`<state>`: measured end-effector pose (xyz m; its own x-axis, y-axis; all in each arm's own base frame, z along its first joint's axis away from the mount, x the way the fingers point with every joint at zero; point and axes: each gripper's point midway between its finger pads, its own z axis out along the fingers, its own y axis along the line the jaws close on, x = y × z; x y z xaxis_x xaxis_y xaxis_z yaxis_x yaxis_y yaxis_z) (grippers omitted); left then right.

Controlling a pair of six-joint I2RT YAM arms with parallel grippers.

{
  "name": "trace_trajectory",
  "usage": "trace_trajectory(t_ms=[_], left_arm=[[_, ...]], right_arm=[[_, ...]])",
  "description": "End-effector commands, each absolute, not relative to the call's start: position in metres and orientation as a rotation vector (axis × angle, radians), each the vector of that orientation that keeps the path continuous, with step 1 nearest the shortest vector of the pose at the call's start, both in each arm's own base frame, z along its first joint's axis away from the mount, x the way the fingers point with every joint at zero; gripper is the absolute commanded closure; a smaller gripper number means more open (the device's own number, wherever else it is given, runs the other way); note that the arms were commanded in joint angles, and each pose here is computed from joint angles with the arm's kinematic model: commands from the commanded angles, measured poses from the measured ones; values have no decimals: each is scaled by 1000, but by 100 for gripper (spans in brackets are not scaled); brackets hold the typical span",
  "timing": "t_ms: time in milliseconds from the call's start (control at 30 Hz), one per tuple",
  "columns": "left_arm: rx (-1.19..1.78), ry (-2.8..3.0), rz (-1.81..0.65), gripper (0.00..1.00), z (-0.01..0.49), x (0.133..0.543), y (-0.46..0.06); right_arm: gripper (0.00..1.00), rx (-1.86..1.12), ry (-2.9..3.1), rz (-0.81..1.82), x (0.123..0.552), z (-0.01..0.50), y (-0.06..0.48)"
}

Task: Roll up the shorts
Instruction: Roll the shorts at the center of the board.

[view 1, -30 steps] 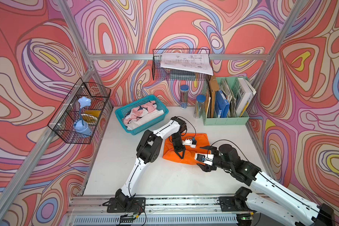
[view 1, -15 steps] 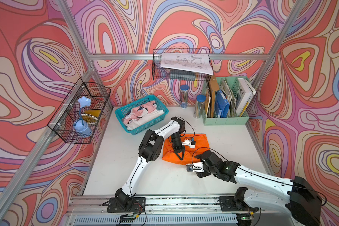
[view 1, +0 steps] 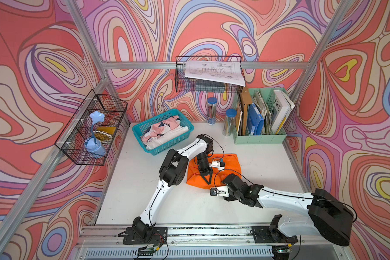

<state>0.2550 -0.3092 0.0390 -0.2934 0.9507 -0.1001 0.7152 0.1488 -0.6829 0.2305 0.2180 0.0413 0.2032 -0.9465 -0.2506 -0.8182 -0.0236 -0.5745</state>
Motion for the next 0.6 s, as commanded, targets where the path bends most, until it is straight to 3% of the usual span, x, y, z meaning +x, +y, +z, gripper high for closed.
trace_trajectory(t_ms=[0,100,233,267,300,333,567], left_arm=[[-1688,-2060,874,90,22,256,-304],[-1735,-2068,915,87,32,255,-308],[-1756,-2072,907,77,38,253,-305],[-1758,-2081,896,59,38,254,-304],[-1762,-2098,884,36,37,256,-303],[-1762,-2123,870,3,38,259,-303],[-1930,-2477,915,2,87,303,-308]], right_arm=[[52,-1884,1722,-277,224,22,207],[60,-1881,1749,-297,227,11,204],[94,-1845,1814,-209,228,4,210],[100,-1834,1825,-181,227,4,211],[100,-1824,1836,-160,226,3,211],[100,-1807,1841,-138,225,6,212],[100,-1640,1845,64,234,38,217]])
